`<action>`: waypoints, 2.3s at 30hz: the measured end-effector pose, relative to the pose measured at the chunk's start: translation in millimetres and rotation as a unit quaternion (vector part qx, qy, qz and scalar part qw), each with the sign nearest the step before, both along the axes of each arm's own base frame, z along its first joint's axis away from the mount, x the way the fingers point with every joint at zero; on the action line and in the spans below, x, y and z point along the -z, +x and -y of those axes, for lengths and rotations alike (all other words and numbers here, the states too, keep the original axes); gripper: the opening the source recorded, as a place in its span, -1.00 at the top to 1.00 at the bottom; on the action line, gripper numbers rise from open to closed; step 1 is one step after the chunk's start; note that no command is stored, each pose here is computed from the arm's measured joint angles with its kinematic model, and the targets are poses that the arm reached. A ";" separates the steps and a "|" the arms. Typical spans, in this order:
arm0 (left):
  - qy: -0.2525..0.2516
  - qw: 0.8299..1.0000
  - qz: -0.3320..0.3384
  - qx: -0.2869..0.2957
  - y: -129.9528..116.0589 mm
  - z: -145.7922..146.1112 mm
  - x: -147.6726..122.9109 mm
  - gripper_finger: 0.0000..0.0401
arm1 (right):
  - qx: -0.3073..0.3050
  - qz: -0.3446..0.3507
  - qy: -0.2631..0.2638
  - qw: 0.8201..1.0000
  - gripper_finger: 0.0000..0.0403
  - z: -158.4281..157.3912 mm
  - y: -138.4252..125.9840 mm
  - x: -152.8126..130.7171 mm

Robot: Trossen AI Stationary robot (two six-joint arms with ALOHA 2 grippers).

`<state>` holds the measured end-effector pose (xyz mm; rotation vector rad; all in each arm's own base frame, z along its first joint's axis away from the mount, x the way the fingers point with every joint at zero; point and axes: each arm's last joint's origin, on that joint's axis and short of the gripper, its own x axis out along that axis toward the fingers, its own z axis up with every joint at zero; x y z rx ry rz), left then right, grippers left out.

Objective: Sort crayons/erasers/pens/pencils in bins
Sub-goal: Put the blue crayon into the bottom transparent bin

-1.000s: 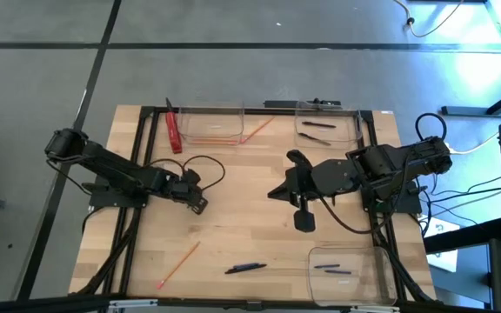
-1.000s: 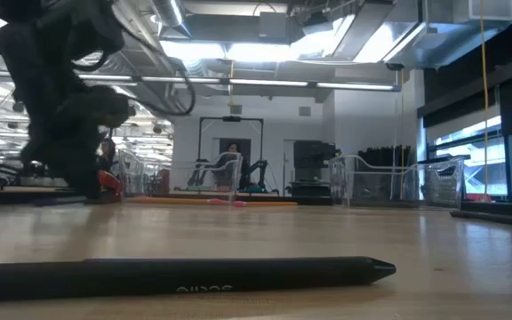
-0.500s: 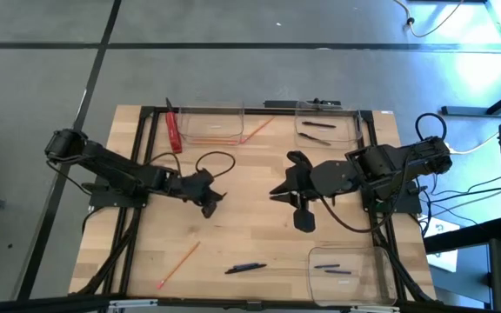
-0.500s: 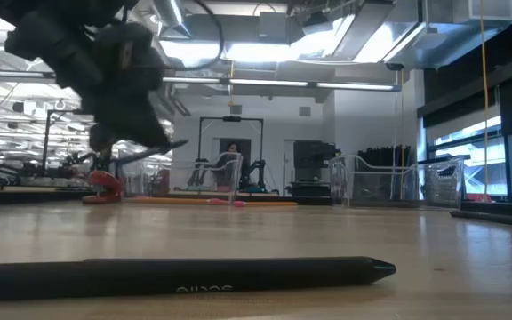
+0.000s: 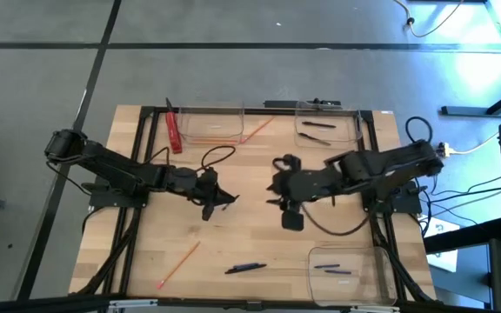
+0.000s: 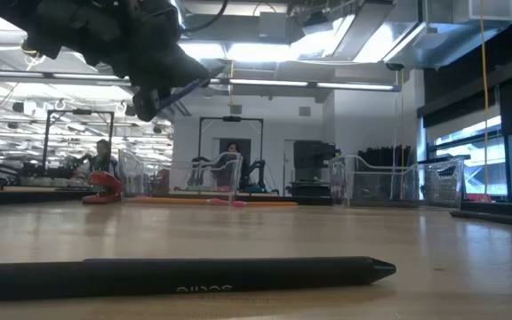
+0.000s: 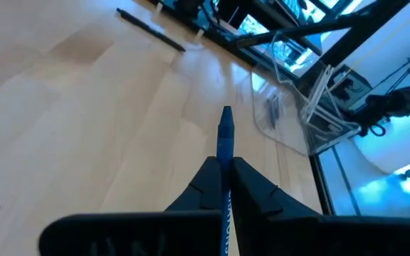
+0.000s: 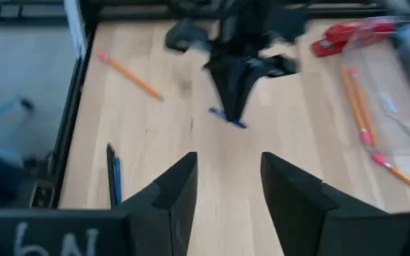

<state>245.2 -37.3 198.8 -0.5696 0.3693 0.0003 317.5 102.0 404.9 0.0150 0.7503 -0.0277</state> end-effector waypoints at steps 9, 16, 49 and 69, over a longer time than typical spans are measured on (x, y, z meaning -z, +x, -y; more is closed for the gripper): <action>-0.001 1.000 0.002 0.022 0.0 1.3 -0.4 1.00 | -0.034 -0.078 -0.042 0.995 0.22 0.4 45.4 52.1; -0.011 0.999 0.010 0.048 -1.2 2.7 -3.6 1.00 | -0.098 -0.116 -0.062 0.986 0.22 10.9 74.7 86.6; -0.014 0.998 0.003 0.061 -3.3 4.6 -3.7 1.00 | -0.168 -0.075 -0.100 0.978 0.33 25.3 116.0 120.7; -0.014 0.998 0.001 0.061 -3.4 4.6 -3.4 1.00 | -0.168 -0.082 -0.099 0.977 0.43 24.8 118.6 126.7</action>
